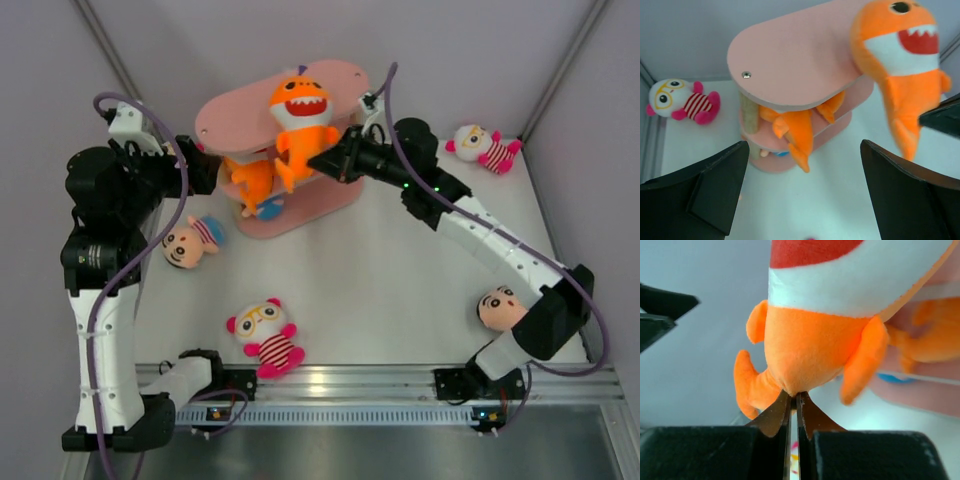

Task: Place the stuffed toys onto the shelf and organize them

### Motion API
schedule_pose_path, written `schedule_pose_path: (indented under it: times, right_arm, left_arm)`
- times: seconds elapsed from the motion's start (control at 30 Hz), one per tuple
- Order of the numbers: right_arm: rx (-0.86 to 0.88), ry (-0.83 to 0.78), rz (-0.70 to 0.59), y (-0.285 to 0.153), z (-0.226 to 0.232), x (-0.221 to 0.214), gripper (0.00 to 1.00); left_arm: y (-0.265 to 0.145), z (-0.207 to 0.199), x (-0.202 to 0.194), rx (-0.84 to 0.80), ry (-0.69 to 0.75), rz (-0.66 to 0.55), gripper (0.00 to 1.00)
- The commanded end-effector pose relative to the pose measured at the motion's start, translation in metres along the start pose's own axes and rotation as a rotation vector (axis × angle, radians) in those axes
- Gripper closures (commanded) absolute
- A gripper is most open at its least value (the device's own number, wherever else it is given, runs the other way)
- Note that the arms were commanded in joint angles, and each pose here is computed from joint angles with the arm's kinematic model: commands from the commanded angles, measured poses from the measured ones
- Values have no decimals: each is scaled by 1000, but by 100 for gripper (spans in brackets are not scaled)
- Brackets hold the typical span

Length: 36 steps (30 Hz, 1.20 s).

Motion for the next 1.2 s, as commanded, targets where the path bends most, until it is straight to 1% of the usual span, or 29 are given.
schedule_pose_path:
  times: [0.0,0.03,0.1,0.13,0.17,0.23,0.27,0.33,0.4,0.47,0.57,0.63,0.73,0.87,0.93,1.17]
  right_arm:
    - [-50,-146,24,-60,-8,17,100]
    - [-96,-142,79,-69,-17,7,100]
    - [-161,-196,107,-91,-31,3,100]
    - [-174,-206,121,-98,-35,1,100]
    - [-196,-208,166,-106,-41,-7,100]
    - [-272,-216,208,-119,-58,-11,100]
    - [-314,-231,273,-125,-66,-21,100]
    - [-410,-265,344,-126,-84,-27,100]
    - [-464,-275,412,-127,-95,-34,100]
    - [-532,-328,454,-124,-109,-33,100]
    - [-567,-469,478,-118,-118,-20,100]
    - [-542,-547,486,-111,-115,-12,100]
    - [-505,-611,495,-103,-114,-4,100]
    - [-497,-661,535,-94,-121,2,100]
    - [-502,-678,532,-87,-123,4,100]
    - [-516,-677,480,-59,-132,12,100]
  left_arm:
    - [-6,10,3,41,146,-45,2]
    - [-8,10,2,43,154,-47,2]
    - [-8,15,-2,75,164,-44,2]
    - [-9,17,-4,84,168,-42,2]
    - [-8,20,-5,95,173,-39,2]
    - [-5,26,-13,118,167,-20,2]
    - [-4,27,-16,123,165,-9,2]
    - [-3,33,-20,143,190,0,2]
    - [-3,35,-20,160,196,-2,2]
    - [-4,37,-22,172,206,0,2]
    - [-3,40,-25,180,214,8,2]
    - [-4,42,-27,186,217,13,2]
    - [-3,43,-29,191,222,18,2]
    - [-2,42,-28,183,218,18,2]
    - [-2,42,-28,180,216,19,2]
    - [0,41,-29,174,209,25,2]
Point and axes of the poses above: each gripper's point midway between its finger pads, its own y axis out along the fingers, its own z axis along the line the jaws close on, x = y × z, the point moved 7 cm from there along -y, back along the fingers, and after that the axes turned 13 degrees about -y, right-handed, at the moved point
